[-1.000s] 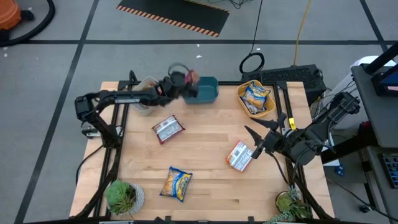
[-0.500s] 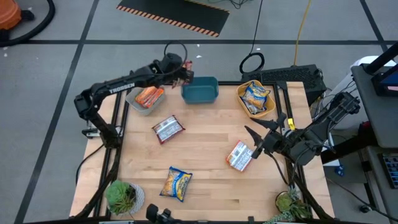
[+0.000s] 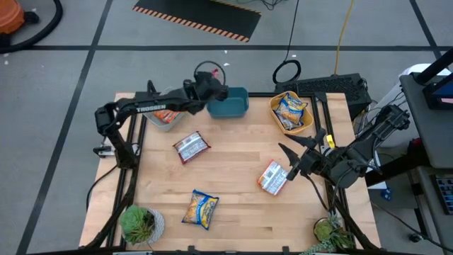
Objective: Sort Maruchan noodles
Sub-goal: Put the bottom red noodle pack into the blue bin, then put the red noodle pack into the blue bin
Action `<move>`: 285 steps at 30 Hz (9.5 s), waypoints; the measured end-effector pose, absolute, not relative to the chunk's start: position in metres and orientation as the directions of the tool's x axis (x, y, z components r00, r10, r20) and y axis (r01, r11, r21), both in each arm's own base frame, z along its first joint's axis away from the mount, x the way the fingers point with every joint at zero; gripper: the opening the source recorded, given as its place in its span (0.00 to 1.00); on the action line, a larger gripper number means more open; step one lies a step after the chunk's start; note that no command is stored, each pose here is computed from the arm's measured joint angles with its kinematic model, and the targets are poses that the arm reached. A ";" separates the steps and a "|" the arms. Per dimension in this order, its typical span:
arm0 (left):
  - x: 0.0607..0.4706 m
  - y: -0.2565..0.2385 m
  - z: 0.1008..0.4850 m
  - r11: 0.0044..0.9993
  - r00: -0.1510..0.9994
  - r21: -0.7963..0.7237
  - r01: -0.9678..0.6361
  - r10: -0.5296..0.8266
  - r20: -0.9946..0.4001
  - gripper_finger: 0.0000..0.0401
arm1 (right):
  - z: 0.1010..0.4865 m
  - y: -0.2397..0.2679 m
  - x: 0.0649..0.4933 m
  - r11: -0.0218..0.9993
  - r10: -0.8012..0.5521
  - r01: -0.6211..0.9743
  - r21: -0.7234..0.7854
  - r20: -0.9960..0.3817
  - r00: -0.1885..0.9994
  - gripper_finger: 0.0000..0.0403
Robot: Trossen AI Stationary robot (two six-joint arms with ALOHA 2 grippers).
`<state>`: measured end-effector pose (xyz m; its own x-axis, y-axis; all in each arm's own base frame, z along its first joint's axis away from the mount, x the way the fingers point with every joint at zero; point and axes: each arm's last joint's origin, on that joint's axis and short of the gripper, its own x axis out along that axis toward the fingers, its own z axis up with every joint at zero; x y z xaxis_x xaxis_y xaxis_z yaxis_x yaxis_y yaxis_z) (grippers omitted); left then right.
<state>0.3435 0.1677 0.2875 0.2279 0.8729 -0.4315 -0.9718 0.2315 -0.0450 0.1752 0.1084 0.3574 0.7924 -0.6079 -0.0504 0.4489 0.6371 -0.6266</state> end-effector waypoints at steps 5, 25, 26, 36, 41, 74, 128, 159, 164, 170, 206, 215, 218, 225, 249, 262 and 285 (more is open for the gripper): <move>0.369 0.149 0.270 0.207 0.213 -0.056 -0.977 0.907 -0.362 0.32 | 0.357 0.108 0.175 0.636 -0.608 0.447 -0.630 -0.051 0.793 0.40; 0.392 0.149 0.201 -0.063 -0.022 -0.144 -0.988 0.962 -0.273 0.33 | 0.357 0.109 0.175 0.631 -0.603 0.437 -0.641 -0.052 0.796 0.40; 0.392 0.149 0.199 -0.071 -0.028 -0.149 -0.986 0.962 -0.272 0.33 | 0.357 0.109 0.175 0.630 -0.603 0.436 -0.643 -0.052 0.796 0.40; 0.387 0.159 0.199 -0.093 -0.046 -0.151 -0.984 0.957 -0.287 0.48 | 0.357 0.109 0.175 0.630 -0.603 0.435 -0.644 -0.052 0.796 0.40; 0.384 0.172 0.198 -0.096 -0.028 -0.197 -0.976 0.946 -0.324 0.57 | 0.357 0.109 0.175 0.630 -0.603 0.435 -0.644 -0.052 0.796 0.40; 0.317 0.001 0.272 0.614 0.212 0.325 -0.719 0.640 -0.739 0.60 | 0.358 0.109 0.176 0.681 -0.599 0.476 -0.557 -0.049 0.799 0.40; 0.363 -0.045 0.115 0.572 0.010 0.641 -0.511 0.750 -0.661 0.60 | 0.352 0.133 0.193 0.902 -0.413 0.399 -0.163 -0.063 0.908 0.40; 0.347 -0.033 0.098 0.557 -0.051 0.664 -0.499 0.746 -0.664 0.19 | 0.354 0.138 0.198 0.922 -0.348 0.334 -0.199 -0.041 0.937 0.40; 0.349 -0.038 0.100 0.551 -0.025 0.687 -0.474 0.772 -0.636 0.19 | 0.354 0.138 0.198 0.919 -0.348 0.333 -0.211 -0.040 0.937 0.40; 0.356 -0.045 0.107 0.577 -0.005 0.695 -0.428 0.768 -0.641 0.19 | 0.355 0.138 0.198 0.917 -0.349 0.333 -0.220 -0.036 0.936 0.40; 0.365 -0.088 0.253 0.531 0.255 0.679 -0.507 0.845 -0.471 0.01 | 0.365 0.136 0.199 0.874 -0.356 0.343 -0.345 0.025 0.934 0.40; 0.337 -0.107 0.303 0.577 0.398 0.569 -0.585 0.816 -0.418 0.01 | 0.365 0.138 0.198 0.889 -0.350 0.341 -0.306 0.025 0.936 0.40; 0.328 -0.120 0.318 0.625 0.472 0.533 -0.570 0.780 -0.410 0.01 | 0.365 0.138 0.198 0.889 -0.346 0.336 -0.310 0.025 0.938 0.40; 0.297 -0.151 0.350 0.722 0.619 0.453 -0.522 0.687 -0.381 0.02 | 0.365 0.138 0.198 0.883 -0.347 0.335 -0.329 0.024 0.938 0.40; 0.280 -0.166 0.365 0.722 0.675 0.440 -0.534 0.677 -0.293 0.03 | 0.365 0.138 0.198 0.872 -0.347 0.332 -0.360 0.024 0.938 0.40; 0.323 -0.109 0.378 0.570 0.549 0.459 -0.681 0.813 -0.195 0.04 | 0.365 0.138 0.198 0.864 -0.346 0.328 -0.382 0.023 0.938 0.40; 0.371 0.063 0.390 0.718 0.663 0.502 -0.481 0.673 -0.327 0.04 | 0.342 0.152 0.184 0.838 -0.283 0.189 -0.512 -0.113 0.952 0.40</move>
